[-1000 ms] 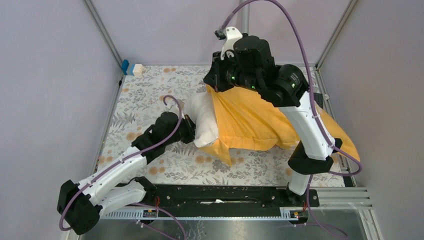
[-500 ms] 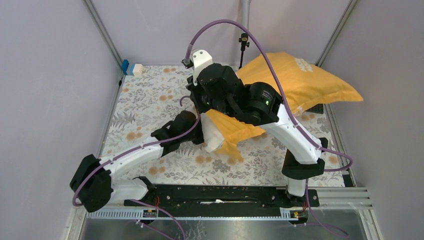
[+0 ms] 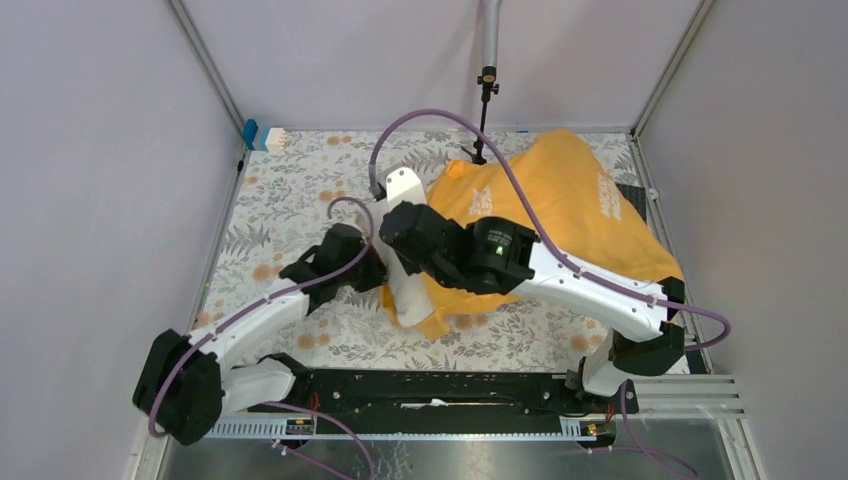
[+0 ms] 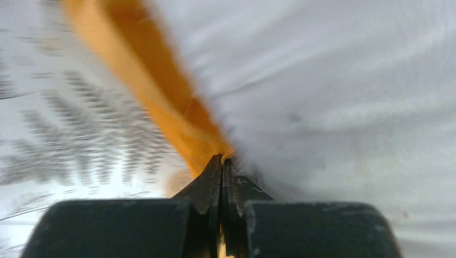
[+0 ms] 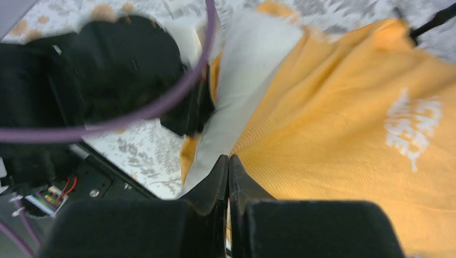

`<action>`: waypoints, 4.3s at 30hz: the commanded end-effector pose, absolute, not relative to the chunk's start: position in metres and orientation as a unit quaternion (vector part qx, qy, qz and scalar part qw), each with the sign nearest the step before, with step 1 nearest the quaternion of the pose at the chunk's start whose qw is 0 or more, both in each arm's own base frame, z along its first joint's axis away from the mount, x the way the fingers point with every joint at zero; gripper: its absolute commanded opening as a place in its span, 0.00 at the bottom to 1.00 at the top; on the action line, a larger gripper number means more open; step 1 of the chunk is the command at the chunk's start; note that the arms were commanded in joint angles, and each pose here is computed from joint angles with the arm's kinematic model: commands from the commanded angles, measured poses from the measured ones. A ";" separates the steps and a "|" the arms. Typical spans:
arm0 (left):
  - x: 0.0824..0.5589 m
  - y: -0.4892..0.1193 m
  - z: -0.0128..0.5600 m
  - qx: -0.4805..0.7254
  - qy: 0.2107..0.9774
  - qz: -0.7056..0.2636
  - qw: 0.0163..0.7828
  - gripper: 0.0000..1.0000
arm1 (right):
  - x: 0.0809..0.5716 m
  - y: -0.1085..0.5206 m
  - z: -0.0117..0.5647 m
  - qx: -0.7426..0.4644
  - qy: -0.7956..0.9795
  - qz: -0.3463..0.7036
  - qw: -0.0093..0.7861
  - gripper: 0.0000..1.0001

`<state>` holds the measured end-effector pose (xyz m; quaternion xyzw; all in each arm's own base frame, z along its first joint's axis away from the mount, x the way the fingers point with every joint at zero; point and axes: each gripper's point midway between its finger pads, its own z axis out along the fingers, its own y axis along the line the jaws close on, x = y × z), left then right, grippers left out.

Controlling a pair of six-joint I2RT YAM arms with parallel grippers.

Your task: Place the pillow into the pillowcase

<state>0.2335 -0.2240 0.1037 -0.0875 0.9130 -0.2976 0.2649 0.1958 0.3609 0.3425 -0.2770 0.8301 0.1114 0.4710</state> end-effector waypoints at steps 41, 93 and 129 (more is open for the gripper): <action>0.354 -0.182 0.150 -0.216 0.823 -0.420 0.315 0.58 | 0.389 0.388 0.249 -0.208 0.877 0.025 0.433 0.70; 0.312 -0.196 0.140 -0.183 0.845 -0.391 0.314 0.41 | 0.334 0.400 0.328 -0.166 0.857 0.144 0.466 0.62; 0.247 -0.220 0.128 -0.141 0.823 -0.490 0.249 0.54 | 0.113 0.336 0.171 -0.207 0.878 -0.056 0.428 0.69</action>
